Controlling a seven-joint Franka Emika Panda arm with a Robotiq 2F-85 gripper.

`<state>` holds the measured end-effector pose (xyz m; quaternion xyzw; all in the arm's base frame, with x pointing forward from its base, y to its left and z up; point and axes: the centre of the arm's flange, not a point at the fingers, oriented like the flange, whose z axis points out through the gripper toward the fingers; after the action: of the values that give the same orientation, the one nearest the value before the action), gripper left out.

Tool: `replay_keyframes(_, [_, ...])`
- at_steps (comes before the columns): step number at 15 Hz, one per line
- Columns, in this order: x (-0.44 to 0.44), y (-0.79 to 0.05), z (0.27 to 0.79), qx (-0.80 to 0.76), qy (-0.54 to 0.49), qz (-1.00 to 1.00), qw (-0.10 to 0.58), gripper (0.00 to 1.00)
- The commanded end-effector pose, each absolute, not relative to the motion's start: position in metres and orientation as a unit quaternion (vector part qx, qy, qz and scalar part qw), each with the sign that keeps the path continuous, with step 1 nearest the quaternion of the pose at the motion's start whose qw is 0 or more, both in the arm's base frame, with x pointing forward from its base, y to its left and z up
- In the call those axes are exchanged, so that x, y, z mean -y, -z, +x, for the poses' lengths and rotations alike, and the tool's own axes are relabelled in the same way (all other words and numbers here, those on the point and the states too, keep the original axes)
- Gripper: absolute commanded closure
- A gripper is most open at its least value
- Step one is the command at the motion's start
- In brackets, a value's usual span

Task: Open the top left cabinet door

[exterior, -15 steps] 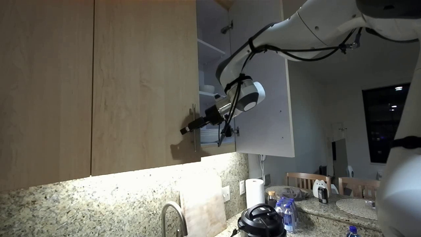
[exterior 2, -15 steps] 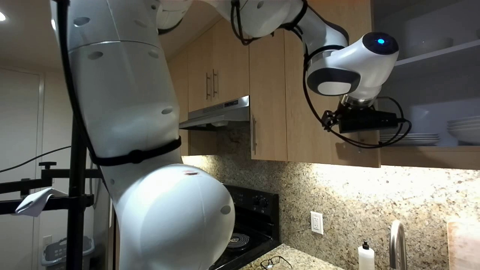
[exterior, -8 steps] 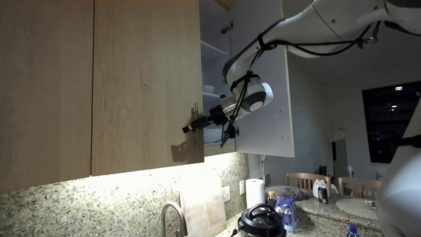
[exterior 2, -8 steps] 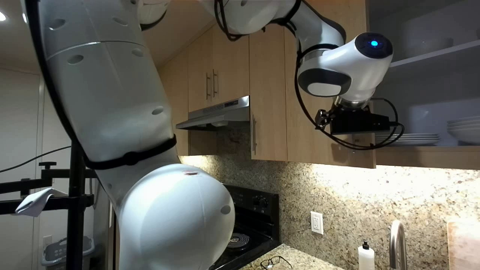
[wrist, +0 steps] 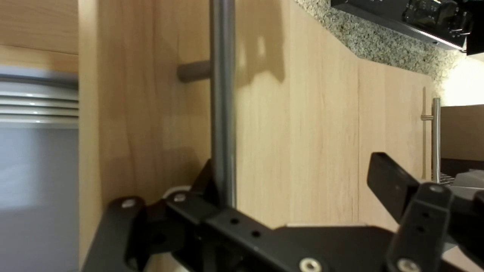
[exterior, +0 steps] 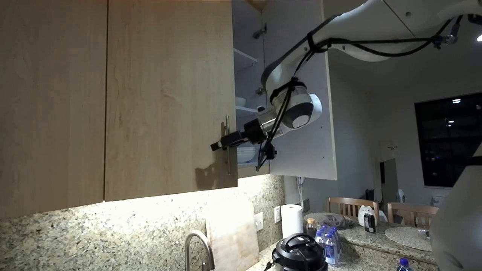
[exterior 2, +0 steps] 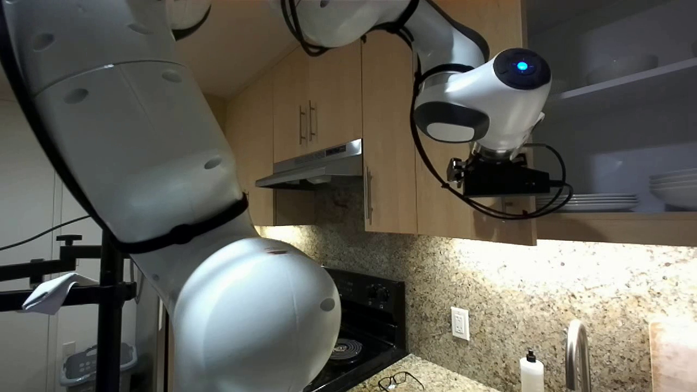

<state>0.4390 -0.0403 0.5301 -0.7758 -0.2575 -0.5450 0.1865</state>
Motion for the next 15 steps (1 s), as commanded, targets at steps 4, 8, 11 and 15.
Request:
replay_keyframes(4, [0.034, -0.527, 0.424, 0.252, 0.548, -0.776, 0.183, 0.00])
replay_keyframes(8, [0.038, -0.528, 0.424, 0.248, 0.550, -0.777, 0.180, 0.00])
replay_keyframes(11, [0.039, -0.527, 0.423, 0.256, 0.554, -0.766, 0.204, 0.00])
replay_keyframes(15, [0.031, -0.518, 0.401, 0.242, 0.580, -0.747, 0.217, 0.00])
